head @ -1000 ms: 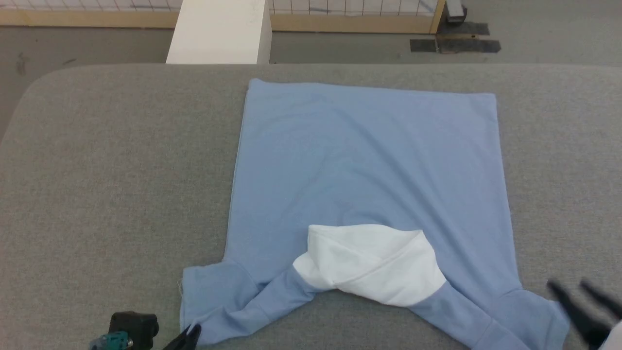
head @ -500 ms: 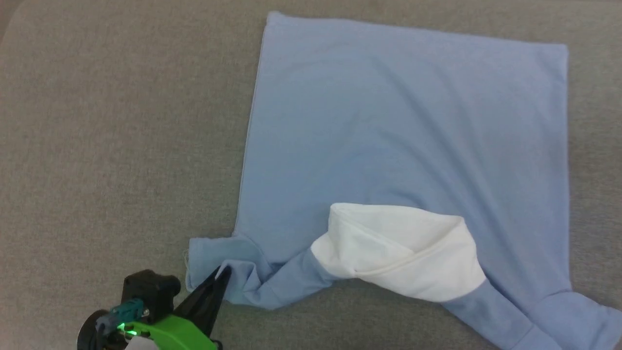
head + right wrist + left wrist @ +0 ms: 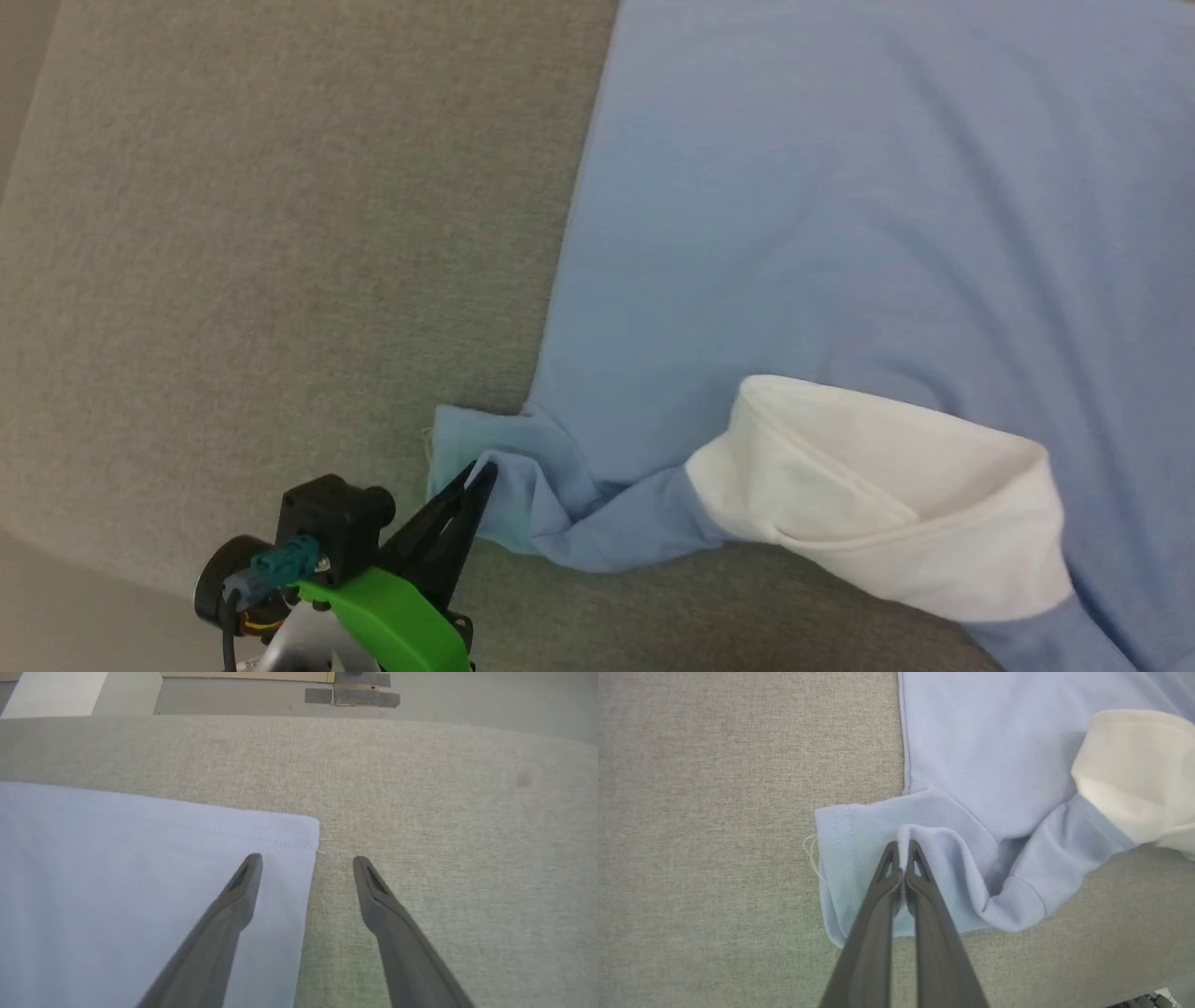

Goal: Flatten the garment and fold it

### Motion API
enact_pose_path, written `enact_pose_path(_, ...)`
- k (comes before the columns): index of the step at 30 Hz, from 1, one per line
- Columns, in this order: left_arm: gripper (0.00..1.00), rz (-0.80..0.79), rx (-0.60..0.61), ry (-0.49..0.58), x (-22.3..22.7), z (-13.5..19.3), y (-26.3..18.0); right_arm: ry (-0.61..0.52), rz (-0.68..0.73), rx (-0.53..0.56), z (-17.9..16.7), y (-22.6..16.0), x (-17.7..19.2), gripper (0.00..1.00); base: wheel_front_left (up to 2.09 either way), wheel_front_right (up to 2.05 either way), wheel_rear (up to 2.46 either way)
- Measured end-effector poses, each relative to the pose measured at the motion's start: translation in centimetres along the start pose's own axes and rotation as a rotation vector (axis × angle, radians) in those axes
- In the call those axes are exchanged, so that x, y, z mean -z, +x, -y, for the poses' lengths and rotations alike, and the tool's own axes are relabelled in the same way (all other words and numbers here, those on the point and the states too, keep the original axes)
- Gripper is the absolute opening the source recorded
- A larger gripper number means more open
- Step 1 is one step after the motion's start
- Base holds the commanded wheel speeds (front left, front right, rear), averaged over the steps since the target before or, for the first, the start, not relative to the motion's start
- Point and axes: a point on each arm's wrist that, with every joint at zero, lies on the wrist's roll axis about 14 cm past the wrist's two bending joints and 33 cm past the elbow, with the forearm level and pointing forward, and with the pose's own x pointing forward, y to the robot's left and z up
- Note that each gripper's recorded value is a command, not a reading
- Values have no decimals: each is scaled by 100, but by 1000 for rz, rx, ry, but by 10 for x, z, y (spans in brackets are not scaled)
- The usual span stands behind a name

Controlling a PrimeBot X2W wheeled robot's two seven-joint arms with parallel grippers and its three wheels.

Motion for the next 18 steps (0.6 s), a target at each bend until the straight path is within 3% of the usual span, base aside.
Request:
enact_pose_path(2, 0, -5, -19, -5, 1, -4, 0, 10, -69, 5, -5, 12, 19, 43, 0, 0, 0)
enact_pose_path(3, 0, -9, -29, -7, 2, -7, 0, 17, -91, 11, -6, 17, 26, 0, 0, 0, 0)
enact_pose_path(11, 0, -5, -65, -4, 3, -17, 0, 22, -48, 23, -10, 25, 19, 0, 0, 0, 0)
enact_pose_path(18, 0, 49, -47, 22, -9, -16, -2, 51, 58, 20, 8, -6, 10, 0, 0, 0, 0)
